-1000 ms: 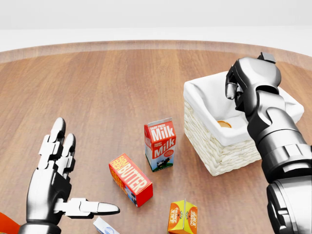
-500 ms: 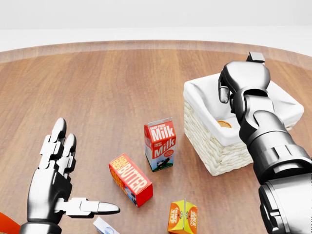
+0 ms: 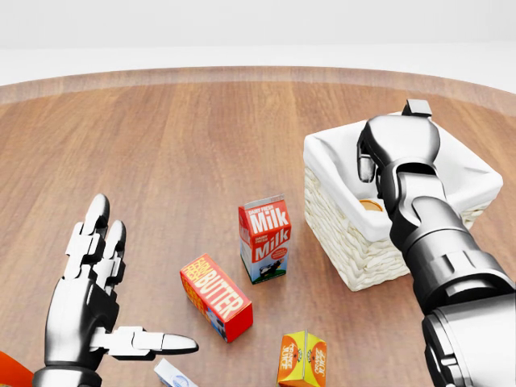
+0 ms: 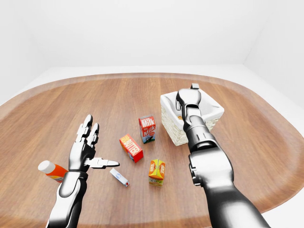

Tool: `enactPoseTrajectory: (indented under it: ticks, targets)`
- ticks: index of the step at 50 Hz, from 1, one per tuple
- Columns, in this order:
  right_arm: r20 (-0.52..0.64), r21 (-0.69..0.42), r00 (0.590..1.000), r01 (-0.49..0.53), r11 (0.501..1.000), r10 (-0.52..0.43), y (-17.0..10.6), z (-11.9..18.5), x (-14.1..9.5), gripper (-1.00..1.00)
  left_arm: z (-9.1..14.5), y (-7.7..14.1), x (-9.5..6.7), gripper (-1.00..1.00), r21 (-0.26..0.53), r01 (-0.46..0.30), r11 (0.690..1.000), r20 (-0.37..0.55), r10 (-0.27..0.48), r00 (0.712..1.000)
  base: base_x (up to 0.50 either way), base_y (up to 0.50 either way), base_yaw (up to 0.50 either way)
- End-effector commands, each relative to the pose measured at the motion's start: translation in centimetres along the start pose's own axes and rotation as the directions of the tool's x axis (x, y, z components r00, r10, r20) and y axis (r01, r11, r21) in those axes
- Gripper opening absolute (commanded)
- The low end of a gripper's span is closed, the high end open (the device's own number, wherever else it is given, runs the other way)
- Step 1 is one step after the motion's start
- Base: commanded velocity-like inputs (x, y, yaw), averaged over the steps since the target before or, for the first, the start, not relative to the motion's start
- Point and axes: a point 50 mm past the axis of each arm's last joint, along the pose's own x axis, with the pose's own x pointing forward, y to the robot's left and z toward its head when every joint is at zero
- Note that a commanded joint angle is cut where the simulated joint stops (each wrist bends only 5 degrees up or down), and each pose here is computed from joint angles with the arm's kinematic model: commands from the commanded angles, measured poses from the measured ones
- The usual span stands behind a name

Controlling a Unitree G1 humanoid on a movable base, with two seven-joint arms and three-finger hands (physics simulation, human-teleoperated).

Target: Pick up the alphabet soup and the tomato sauce, and put them in the basket.

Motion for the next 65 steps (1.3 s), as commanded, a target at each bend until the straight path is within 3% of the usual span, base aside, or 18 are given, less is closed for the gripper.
enactPoseTrajectory:
  ticks: [1, 21, 23, 24, 48, 65]
  targets:
    - [-0.008, 0.026, 1.0, 0.011, 1.0, -0.011, 0.1, -0.1, -0.1, -1.0, 0.1, 0.1, 0.1, 1.0, -0.007, -0.005, 1.0, 0.004, 0.005, 1.0, 0.0, 0.0, 0.0]
    - [-0.007, 0.024, 1.0, 0.02, 1.0, -0.02, -0.5, -0.1, 0.1, -1.0, 0.1, 0.1, 0.1, 1.0, -0.007, -0.005, 1.0, 0.004, 0.005, 1.0, 0.0, 0.0, 0.0]
    - [-0.007, 0.025, 1.0, 0.017, 1.0, -0.017, -0.4, -0.1, 0.1, -0.25, 0.1, 0.1, 0.1, 1.0, -0.006, -0.005, 1.0, 0.004, 0.005, 1.0, 0.0, 0.0, 0.0]
    - [-0.007, 0.028, 1.0, 0.018, 0.999, -0.018, -0.4, -0.1, 0.1, 1.0, 0.1, 0.1, 0.1, 1.0, -0.007, -0.005, 1.0, 0.004, 0.005, 1.0, 0.0, 0.0, 0.0]
    - [-0.01, 0.034, 1.0, 0.017, 0.999, -0.017, -0.5, -0.1, 0.1, 1.0, 0.1, 0.1, 0.1, 1.0, -0.007, -0.005, 1.0, 0.004, 0.005, 1.0, 0.0, 0.0, 0.0]
    - [0.002, 0.011, 0.999, 0.047, 0.999, -0.047, -2.8, 0.0, 0.8, 1.0, 0.1, 0.1, 0.1, 1.0, -0.007, -0.005, 1.0, 0.004, 0.005, 1.0, 0.0, 0.0, 0.0]
